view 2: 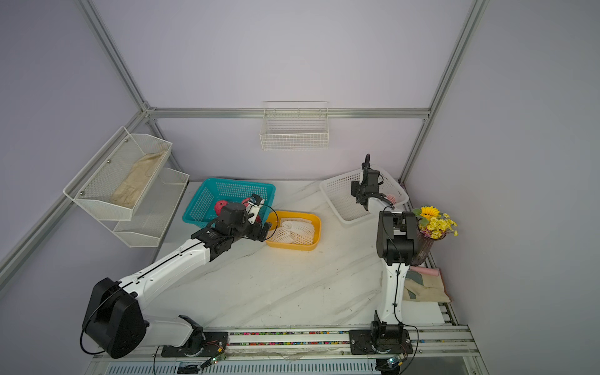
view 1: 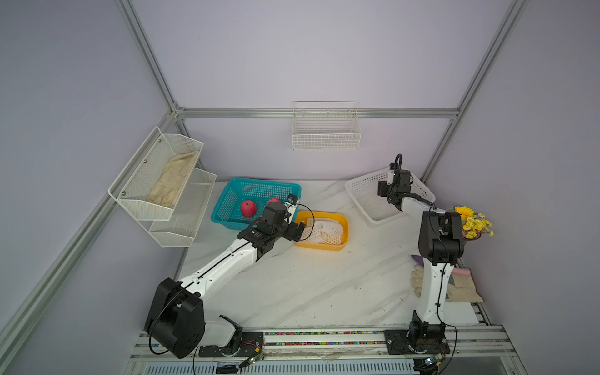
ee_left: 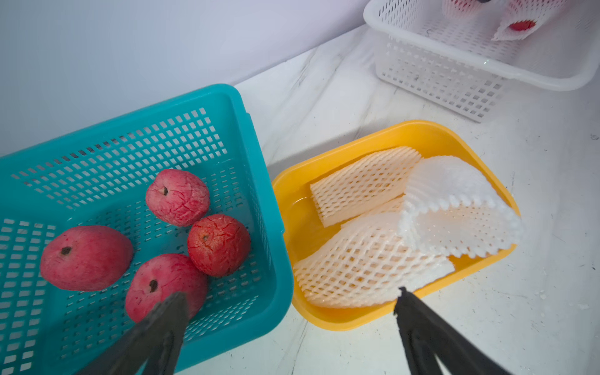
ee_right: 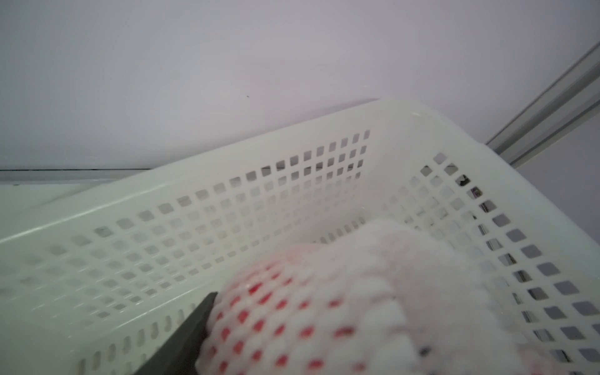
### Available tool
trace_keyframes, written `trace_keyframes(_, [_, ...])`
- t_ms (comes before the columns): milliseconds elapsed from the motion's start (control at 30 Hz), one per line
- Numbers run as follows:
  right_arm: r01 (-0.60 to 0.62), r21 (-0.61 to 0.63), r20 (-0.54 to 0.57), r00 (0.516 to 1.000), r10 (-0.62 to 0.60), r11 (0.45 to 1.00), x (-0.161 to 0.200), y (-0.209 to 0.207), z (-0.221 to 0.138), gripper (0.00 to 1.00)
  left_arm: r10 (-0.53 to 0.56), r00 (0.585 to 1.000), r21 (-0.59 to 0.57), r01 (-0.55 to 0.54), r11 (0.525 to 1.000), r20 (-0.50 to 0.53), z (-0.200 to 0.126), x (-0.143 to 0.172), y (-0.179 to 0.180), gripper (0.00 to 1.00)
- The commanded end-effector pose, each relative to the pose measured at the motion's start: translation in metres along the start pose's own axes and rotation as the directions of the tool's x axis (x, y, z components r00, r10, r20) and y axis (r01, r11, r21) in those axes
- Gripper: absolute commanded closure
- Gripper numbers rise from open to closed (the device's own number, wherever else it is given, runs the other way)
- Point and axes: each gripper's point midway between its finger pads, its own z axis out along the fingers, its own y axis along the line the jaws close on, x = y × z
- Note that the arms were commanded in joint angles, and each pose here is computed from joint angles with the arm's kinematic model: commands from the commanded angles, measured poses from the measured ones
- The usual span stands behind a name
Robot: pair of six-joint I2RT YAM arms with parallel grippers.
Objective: Remove foam nets from apples
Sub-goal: Pick up the apple from the basket, then place the apple at the center of the board.
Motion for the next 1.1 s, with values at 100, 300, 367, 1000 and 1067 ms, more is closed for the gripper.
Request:
trace_keyframes(100, [0.018,-0.049,0.192,0.981,-0.009,0.999,-0.051,0.028,-0.057,0.36,0.018,0.999,0.009,-0.018,1.0,0.051,-0.013,-0.003,-0.001,0.0])
trace_keyframes(300, [0.071,-0.084,0.209,0.976,-0.052,0.994,-0.053,0.054,-0.111,0.36,0.029,0.996,0.028,-0.032,0.999,0.082,-0.025,-0.007,-0.004,0.0])
trace_keyframes(367, [0.096,-0.095,0.226,0.972,-0.072,0.991,-0.055,0.064,-0.133,0.36,0.028,0.996,0.031,-0.031,0.999,0.09,-0.031,-0.008,-0.004,0.0])
trace_keyframes(1000, [0.241,-0.478,0.228,0.963,-0.145,0.845,0.013,0.169,-0.333,0.37,0.022,0.998,0.026,-0.024,0.999,0.066,-0.07,-0.006,0.002,0.0])
trace_keyframes(1067, [0.274,-0.523,0.235,0.956,-0.173,0.807,0.028,0.184,-0.345,0.37,0.018,0.998,0.015,-0.02,1.0,0.067,-0.076,-0.005,0.004,0.0])
